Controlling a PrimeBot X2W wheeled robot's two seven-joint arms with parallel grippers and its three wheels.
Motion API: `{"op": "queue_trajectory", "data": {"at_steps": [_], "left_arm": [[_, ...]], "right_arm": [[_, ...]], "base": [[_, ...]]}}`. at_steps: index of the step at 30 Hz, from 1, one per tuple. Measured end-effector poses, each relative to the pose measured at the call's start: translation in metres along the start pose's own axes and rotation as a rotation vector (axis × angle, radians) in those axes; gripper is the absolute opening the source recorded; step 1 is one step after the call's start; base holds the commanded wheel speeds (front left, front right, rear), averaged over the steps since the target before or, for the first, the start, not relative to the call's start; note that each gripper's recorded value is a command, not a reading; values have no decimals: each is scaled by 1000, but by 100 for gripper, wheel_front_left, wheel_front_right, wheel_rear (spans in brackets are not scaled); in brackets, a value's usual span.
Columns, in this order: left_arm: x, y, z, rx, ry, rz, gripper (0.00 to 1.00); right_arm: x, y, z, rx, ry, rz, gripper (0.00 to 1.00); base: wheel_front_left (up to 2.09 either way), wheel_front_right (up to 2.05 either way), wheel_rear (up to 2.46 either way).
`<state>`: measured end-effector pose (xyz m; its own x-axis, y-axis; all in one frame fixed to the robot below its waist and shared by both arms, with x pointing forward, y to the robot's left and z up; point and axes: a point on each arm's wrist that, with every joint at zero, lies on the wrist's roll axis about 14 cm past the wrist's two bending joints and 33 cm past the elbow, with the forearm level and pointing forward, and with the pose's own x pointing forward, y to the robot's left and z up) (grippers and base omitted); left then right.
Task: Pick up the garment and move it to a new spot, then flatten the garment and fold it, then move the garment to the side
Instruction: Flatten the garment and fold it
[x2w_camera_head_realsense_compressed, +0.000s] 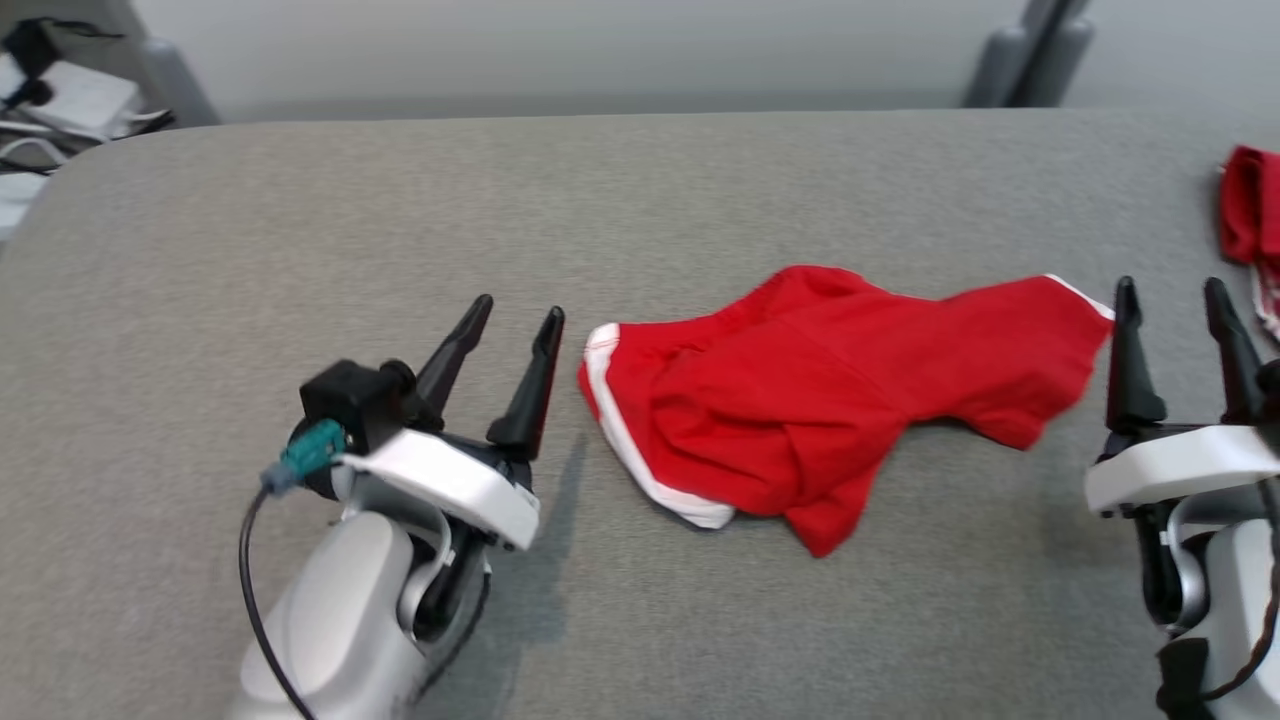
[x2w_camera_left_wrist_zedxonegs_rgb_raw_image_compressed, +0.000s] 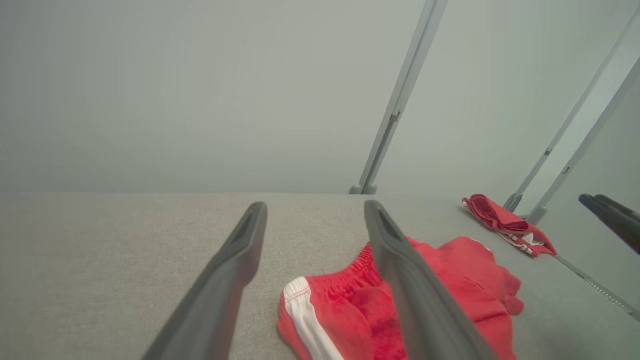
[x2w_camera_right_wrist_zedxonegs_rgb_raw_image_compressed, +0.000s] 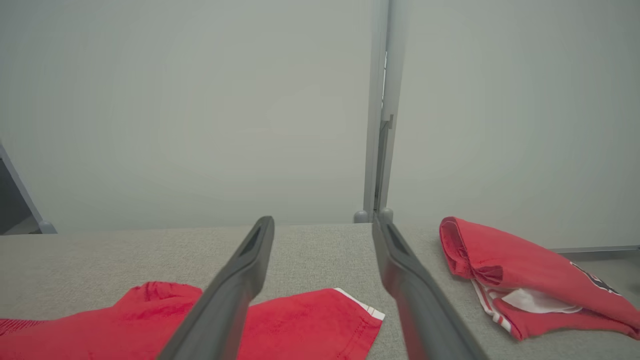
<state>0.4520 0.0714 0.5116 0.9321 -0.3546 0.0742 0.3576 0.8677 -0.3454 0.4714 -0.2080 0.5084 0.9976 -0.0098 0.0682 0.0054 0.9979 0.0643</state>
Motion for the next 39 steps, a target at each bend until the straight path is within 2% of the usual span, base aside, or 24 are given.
{"op": "queue_trajectory", "data": {"at_steps": [7,13,20,23,26,27,30,31,35,39], "left_arm": [[35,18,-62,35,280,30,100],[50,23,-101,96,447,33,100],[47,21,-132,121,552,19,100],[43,20,-140,123,573,13,93],[39,17,-145,118,584,4,94],[39,16,-146,119,589,2,85],[40,15,-146,129,590,-7,25],[39,15,-147,133,593,-11,0],[45,10,-138,118,523,-19,0],[68,-13,-107,-10,377,-31,0]], "right_arm": [[-21,6,9,1,-34,30,100],[-36,-3,-1,31,0,7,100],[-42,-16,-1,30,3,-28,100],[-43,-18,0,32,-1,-32,100],[-42,-17,-1,34,0,-31,100],[-42,-16,-1,34,1,-28,100],[-41,-12,-2,42,2,-17,100],[-41,-10,-2,43,3,-12,100],[-42,1,-5,65,12,20,100],[-50,31,-26,128,80,102,100]], "base": [[0,0,0],[0,0,0],[0,0,0],[0,0,0],[0,0,0],[0,0,0],[0,0,0],[0,0,0],[0,0,0],[0,0,0]]}}
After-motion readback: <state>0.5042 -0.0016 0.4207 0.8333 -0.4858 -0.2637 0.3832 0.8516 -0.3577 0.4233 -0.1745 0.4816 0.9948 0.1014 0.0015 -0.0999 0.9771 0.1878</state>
